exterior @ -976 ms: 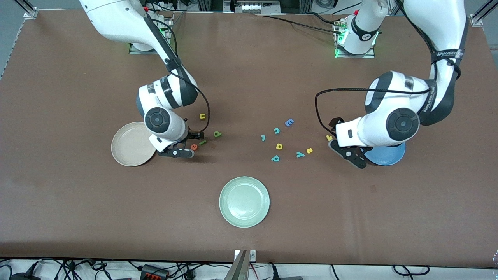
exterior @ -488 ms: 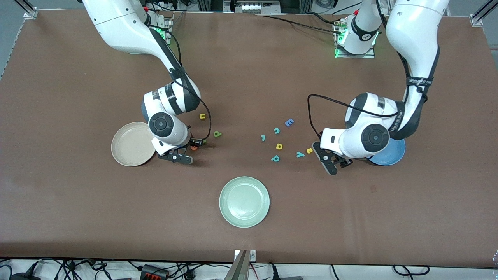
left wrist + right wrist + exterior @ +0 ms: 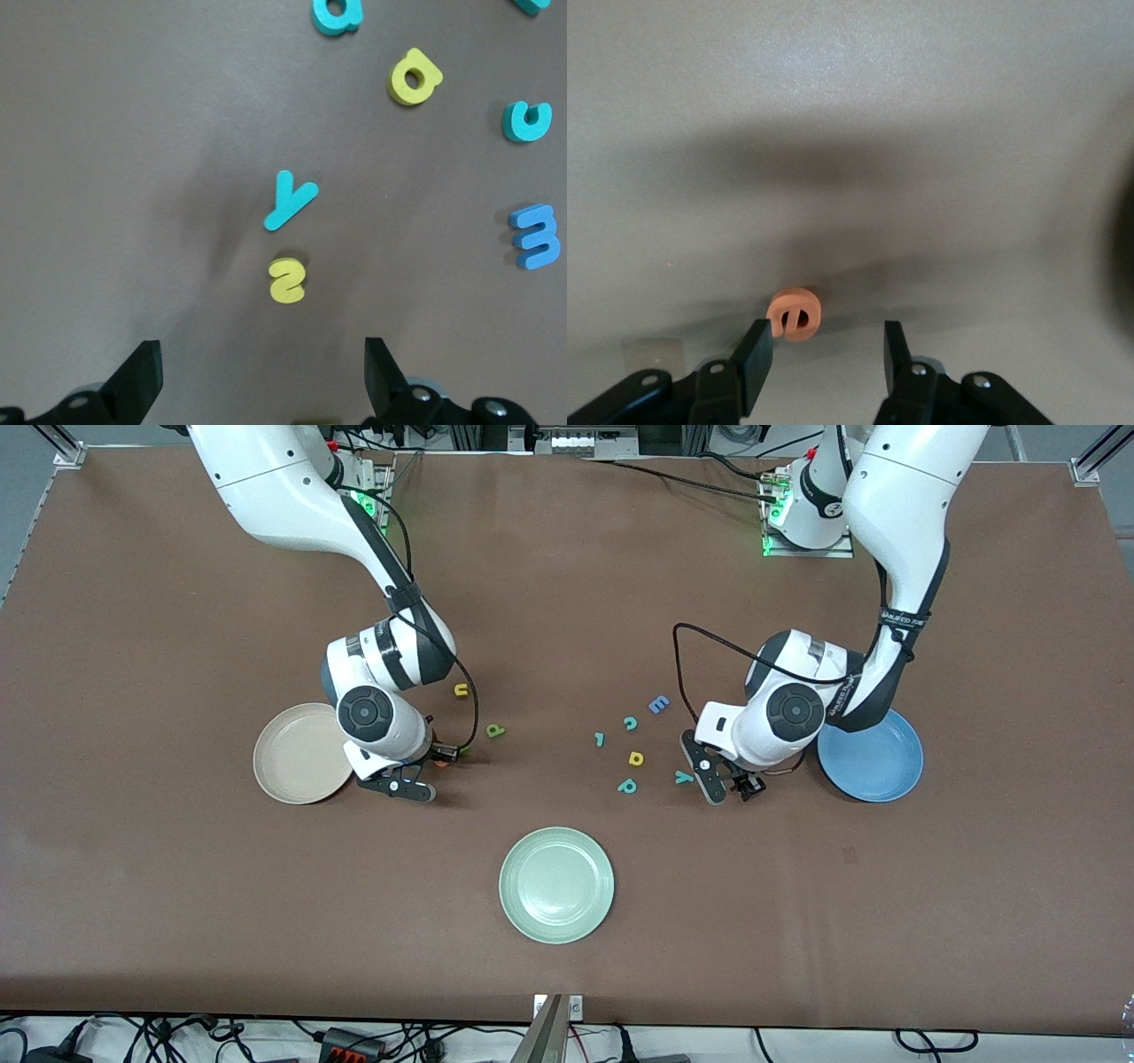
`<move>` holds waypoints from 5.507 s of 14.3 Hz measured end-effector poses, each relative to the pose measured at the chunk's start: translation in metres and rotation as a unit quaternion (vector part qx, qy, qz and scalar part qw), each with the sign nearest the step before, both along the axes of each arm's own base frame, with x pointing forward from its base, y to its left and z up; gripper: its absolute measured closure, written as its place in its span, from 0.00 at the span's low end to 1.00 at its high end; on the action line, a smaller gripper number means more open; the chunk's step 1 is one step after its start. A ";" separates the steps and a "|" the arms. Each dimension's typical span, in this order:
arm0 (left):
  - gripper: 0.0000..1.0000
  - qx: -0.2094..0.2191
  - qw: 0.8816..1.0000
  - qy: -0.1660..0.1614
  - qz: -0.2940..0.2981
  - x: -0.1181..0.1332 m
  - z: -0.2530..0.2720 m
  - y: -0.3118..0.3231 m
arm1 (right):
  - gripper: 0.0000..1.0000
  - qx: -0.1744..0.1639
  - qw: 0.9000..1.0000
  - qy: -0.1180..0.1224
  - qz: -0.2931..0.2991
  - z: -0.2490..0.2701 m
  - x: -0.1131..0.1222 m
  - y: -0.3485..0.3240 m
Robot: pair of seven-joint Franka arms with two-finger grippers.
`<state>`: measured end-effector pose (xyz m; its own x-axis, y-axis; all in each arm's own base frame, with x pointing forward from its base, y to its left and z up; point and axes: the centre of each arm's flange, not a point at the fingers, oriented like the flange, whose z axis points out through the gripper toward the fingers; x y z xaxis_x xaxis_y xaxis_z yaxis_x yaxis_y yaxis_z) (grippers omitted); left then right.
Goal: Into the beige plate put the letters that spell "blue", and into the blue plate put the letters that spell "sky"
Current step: 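Close the right gripper on orange 'e' while the left gripper grasps yellow '2', then drop orange 'e' on the beige plate while the left gripper drops '2' on blue, then reach the right gripper to the green stick while the left gripper reaches yellow 'k'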
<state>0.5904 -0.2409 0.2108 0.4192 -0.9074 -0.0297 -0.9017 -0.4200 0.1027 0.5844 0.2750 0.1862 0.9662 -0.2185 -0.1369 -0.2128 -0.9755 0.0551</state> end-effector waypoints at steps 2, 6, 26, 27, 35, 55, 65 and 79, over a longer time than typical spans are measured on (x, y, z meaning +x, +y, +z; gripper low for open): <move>0.00 0.004 1.000 0.008 -0.016 -0.010 -0.014 -0.015 | 0.42 0.005 1.000 0.004 -0.007 -0.005 -0.001 0.000; 0.00 0.022 0.996 -0.015 -0.082 -0.027 -0.037 -0.050 | 0.42 0.011 1.000 0.001 -0.012 -0.004 0.002 0.002; 0.78 0.022 0.994 -0.038 -0.101 -0.006 -0.035 -0.024 | 0.48 0.009 1.000 0.005 -0.012 -0.011 0.011 0.006; 0.78 0.023 0.994 -0.037 -0.101 -0.005 -0.032 -0.024 | 0.53 0.009 1.000 0.005 -0.012 -0.011 0.011 0.006; 0.78 0.094 0.994 0.045 -0.009 0.009 0.074 0.076 | 0.71 0.010 1.000 0.004 -0.011 -0.010 0.012 0.006; 0.00 0.098 0.992 0.006 0.084 -0.019 0.029 0.173 | 0.43 0.026 0.992 0.104 0.062 0.027 0.042 -0.211; 0.00 0.113 0.959 0.007 0.260 -0.039 0.019 0.108 | 0.00 0.010 0.995 0.019 -0.102 0.028 0.023 -0.035; 0.00 0.122 0.769 -0.010 0.628 -0.048 -0.028 0.068 | 0.26 -0.003 0.966 -0.033 -0.258 -0.011 -0.015 0.027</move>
<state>0.5425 -0.1726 0.1829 0.9627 0.2441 -0.1169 0.2294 -0.9651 -0.1262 0.5691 0.3018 0.1750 0.7352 -0.6736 -0.0762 -0.6735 -0.7386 0.0312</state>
